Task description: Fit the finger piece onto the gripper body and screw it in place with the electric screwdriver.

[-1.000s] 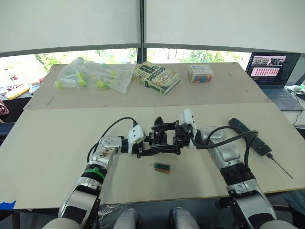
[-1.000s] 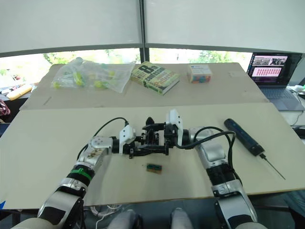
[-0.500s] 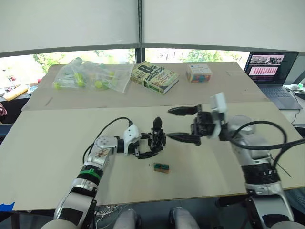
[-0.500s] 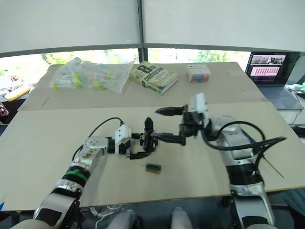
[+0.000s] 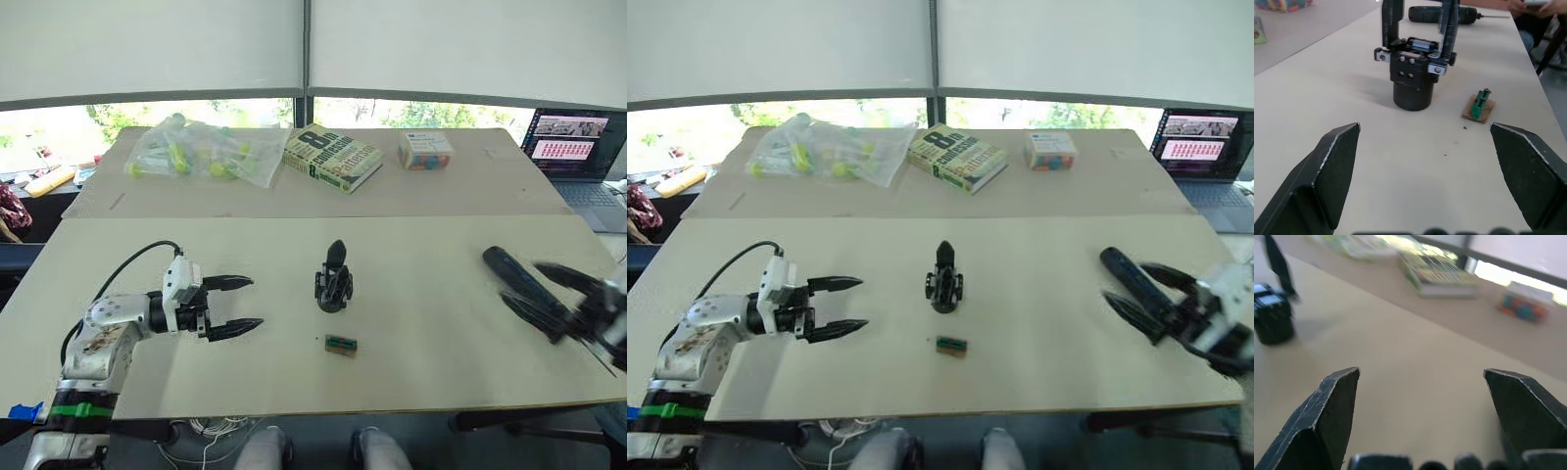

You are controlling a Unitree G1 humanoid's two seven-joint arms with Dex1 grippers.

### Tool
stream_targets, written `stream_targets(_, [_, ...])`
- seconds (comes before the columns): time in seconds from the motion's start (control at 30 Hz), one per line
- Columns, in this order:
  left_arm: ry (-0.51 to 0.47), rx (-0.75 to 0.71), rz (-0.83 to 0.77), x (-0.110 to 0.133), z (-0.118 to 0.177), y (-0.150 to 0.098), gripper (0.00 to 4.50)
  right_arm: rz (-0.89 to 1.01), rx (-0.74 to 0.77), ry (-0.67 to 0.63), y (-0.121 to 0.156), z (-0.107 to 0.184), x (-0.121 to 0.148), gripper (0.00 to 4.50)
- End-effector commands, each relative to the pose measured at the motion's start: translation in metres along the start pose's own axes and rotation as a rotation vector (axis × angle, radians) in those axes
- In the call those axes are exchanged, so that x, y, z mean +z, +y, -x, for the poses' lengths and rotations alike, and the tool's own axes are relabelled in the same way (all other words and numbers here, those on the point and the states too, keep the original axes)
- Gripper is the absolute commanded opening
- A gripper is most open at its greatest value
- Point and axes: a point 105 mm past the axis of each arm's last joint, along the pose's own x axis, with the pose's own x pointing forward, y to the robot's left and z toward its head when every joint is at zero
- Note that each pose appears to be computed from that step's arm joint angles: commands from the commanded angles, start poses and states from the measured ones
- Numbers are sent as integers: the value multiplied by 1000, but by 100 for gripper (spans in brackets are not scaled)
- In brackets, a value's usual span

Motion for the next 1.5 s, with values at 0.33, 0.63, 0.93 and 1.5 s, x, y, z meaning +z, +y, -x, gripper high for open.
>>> stream_targets(0.33, [-130, -108, -4, 29, -9, -34, 448, -63, -297, 99, -19, 57, -38, 450])
stream_targets(0.63, [-220, -122, 21, 53, -17, -34, 448, -31, -127, 297, -72, -20, -23, 450])
stream_targets(0.93, [-179, -132, 2, 46, -13, -40, 448, -137, 88, 548, -70, -65, -39, 450])
stream_targets(1.5, [-177, -146, -25, 54, -23, -45, 450, -21, 291, 371, -46, -94, -7, 192])
